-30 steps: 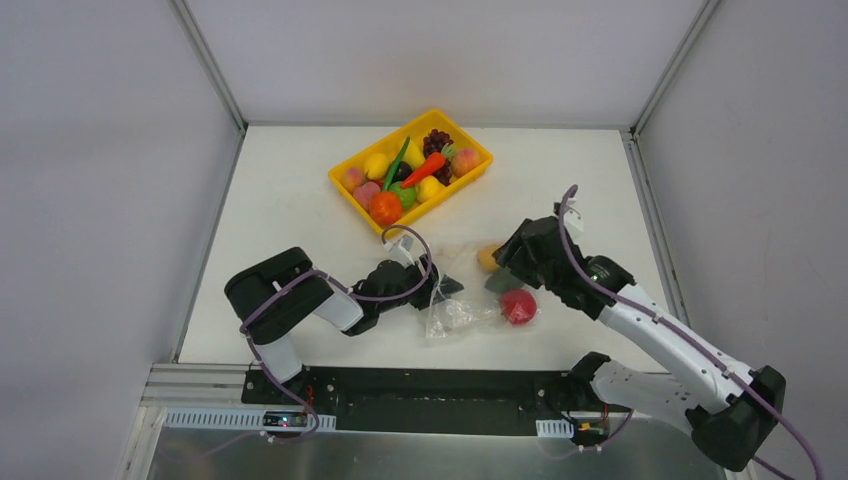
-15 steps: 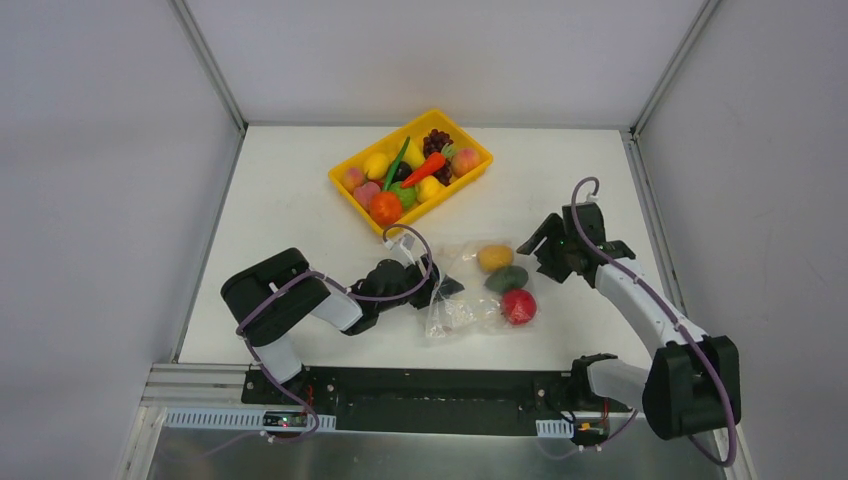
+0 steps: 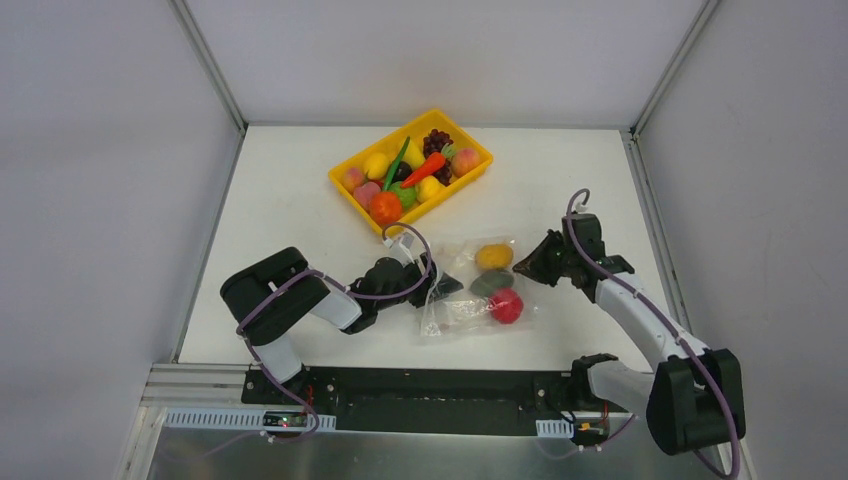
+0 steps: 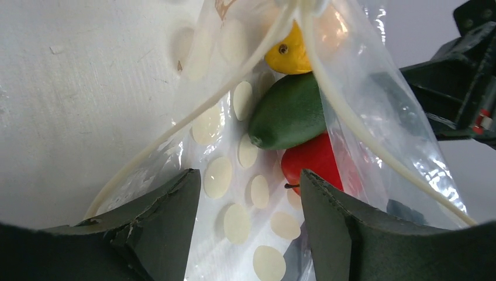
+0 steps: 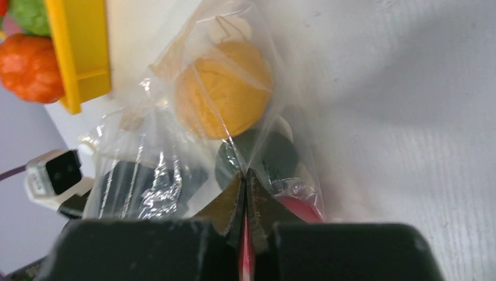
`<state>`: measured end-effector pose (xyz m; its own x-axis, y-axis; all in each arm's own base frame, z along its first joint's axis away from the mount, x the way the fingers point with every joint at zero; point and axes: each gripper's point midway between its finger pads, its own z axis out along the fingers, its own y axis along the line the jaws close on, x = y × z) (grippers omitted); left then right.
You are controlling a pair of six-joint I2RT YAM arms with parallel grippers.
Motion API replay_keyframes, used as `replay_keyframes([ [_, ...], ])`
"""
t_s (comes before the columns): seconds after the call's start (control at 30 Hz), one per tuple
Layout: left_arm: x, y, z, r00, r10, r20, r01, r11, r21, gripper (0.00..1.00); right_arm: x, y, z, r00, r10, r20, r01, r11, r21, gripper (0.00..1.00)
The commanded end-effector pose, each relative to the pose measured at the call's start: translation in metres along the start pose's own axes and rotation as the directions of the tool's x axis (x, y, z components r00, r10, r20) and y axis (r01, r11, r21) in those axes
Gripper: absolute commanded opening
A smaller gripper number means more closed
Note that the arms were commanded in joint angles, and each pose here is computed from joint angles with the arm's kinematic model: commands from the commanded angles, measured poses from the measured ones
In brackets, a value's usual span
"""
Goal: Open the zip-top bag and remove the fake food
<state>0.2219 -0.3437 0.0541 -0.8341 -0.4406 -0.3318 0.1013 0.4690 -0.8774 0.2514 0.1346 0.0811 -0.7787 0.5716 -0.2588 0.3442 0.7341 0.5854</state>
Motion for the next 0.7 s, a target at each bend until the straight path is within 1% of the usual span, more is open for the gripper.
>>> replay_keyframes([
  [0.0,-0.006,-0.016,0.004,0.999,0.031,0.010,-0.031,0.997,0.069,0.65,0.006,0.039,-0.031,0.999,-0.054,0.003,0.054,0.990,-0.133,0.00],
  [0.07,-0.005,-0.019,0.003,1.000,0.024,0.008,-0.024,0.996,0.086,0.66,0.013,0.055,-0.045,0.997,-0.082,0.010,0.082,0.978,-0.192,0.00],
  [0.1,-0.006,-0.021,0.002,1.000,0.022,0.009,-0.023,0.995,0.097,0.66,0.013,0.058,-0.049,0.996,-0.082,0.027,0.086,0.977,-0.197,0.00],
  [0.17,-0.005,-0.025,0.002,1.000,0.024,0.004,-0.024,0.993,0.112,0.66,0.012,0.048,-0.051,0.995,-0.075,0.066,0.083,0.986,-0.142,0.00],
  [0.27,-0.003,-0.030,0.001,0.999,0.031,-0.009,-0.030,0.991,0.132,0.67,0.016,0.025,-0.043,0.996,-0.058,0.074,0.063,0.996,-0.066,0.00],
  [0.37,0.000,-0.033,0.001,0.999,0.036,-0.021,-0.032,0.989,0.146,0.67,0.025,0.009,-0.032,0.998,-0.030,0.055,0.032,0.999,-0.040,0.00],
  [0.47,0.001,-0.035,0.002,0.999,0.036,-0.026,-0.031,0.987,0.156,0.68,0.028,0.000,-0.023,0.998,-0.001,0.064,0.003,0.999,-0.034,0.00],
  [0.67,0.011,-0.050,0.002,0.996,0.042,-0.074,-0.026,0.980,0.197,0.68,0.034,-0.014,-0.013,0.998,0.025,0.059,-0.025,1.000,-0.006,0.00],
])
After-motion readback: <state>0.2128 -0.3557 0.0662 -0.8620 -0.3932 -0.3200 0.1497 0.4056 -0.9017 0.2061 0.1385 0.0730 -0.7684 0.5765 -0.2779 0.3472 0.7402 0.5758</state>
